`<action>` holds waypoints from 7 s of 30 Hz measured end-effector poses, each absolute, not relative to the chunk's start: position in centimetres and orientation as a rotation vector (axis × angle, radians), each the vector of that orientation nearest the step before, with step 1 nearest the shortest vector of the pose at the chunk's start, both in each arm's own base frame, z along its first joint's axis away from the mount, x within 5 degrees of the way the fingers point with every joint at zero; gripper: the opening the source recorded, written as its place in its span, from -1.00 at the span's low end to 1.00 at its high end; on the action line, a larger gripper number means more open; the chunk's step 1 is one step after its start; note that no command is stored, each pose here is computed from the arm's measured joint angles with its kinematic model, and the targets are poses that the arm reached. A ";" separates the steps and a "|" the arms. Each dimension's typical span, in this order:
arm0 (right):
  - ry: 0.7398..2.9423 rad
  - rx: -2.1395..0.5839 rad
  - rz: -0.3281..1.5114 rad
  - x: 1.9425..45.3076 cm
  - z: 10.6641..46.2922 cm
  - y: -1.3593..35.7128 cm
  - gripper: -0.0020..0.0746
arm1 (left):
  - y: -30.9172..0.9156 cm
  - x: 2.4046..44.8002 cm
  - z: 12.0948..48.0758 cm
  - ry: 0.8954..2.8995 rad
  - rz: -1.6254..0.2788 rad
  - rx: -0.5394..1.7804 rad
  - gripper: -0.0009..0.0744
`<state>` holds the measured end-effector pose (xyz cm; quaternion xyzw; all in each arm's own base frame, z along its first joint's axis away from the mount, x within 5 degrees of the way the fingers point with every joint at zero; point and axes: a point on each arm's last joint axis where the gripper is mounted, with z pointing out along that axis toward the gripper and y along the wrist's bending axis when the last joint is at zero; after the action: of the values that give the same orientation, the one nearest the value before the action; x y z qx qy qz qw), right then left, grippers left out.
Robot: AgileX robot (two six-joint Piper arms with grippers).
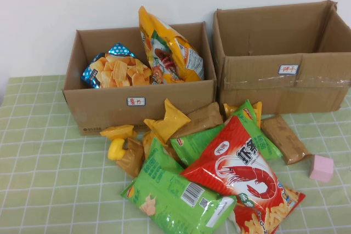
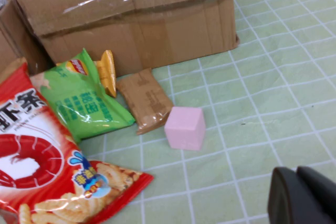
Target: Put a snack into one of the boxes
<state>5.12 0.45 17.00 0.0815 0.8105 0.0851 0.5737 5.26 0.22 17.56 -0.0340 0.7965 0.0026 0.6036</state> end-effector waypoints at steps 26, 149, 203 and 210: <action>1.893 0.236 0.274 5.1 17.0 0.7 -0.95 | 0.0 5.3 17.7 1.831 -0.048 -0.113 -0.98; 1.699 0.508 0.942 5.1 18.8 3.1 -0.95 | -13.7 36.6 18.3 2.564 0.023 -0.033 0.69; 1.689 0.494 0.915 5.1 18.9 3.0 -0.95 | -15.7 31.2 27.6 2.491 -0.300 0.430 0.03; 1.689 0.493 0.913 5.1 18.9 3.0 -0.95 | -20.5 30.3 31.8 2.119 -0.410 0.624 0.03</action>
<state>5.12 2.97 18.86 0.2082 0.7129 0.3853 0.5477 30.30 -20.47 31.76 0.2504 0.8504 -0.1644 0.4326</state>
